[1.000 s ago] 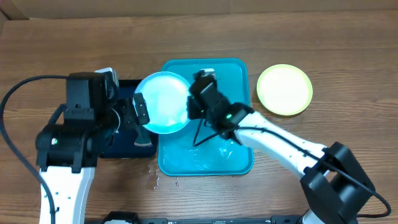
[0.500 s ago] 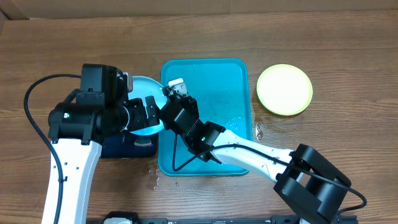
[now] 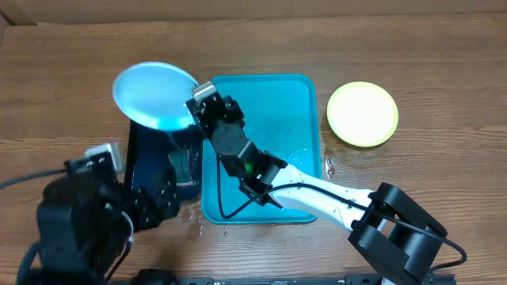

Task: Clean dirty plates on tray and stack at the side
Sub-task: 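Lift the white plate by its rim with the right gripper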

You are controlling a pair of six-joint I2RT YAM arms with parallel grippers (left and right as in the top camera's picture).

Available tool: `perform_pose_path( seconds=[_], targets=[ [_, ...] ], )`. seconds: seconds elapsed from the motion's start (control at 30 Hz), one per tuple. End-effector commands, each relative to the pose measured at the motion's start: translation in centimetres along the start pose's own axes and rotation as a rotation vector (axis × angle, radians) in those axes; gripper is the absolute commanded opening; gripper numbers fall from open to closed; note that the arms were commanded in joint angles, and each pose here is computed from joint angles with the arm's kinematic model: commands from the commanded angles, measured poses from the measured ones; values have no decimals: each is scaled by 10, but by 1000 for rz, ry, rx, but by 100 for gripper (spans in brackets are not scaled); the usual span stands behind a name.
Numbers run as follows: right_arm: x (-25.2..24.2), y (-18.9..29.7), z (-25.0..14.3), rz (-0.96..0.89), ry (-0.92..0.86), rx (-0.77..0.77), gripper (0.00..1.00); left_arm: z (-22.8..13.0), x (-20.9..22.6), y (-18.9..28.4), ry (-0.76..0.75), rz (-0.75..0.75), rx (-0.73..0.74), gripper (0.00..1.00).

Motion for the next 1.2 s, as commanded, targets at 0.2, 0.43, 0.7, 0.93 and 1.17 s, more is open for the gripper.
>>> perform_pose_path(
  seconds=[0.2,0.43,0.7,0.93,1.17],
  targets=[
    [12,9,72,38,201,-274,4,1,3,7,16,18,-29,100],
    [13,11,77,41,197,-295,4,1,3,7,16,18,-29,100],
    [12,11,79,38,192,-304,4,1,3,7,16,18,-29,100],
    [7,16,95,24,154,-370,4,1,3,7,16,18,-29,100],
    [-2,16,96,-31,126,-369,4,1,3,7,16,18,-29,100]
  ],
)
Point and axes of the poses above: each gripper's point midway between its finger pads, its own y axis back along the fingers, its own x axis along the line the jaws close on, z = x × y, the point moved 1 cm from there along y, back along the fingers, and after that the axes turned 11 degrees about -y, right-handed, at the moved point
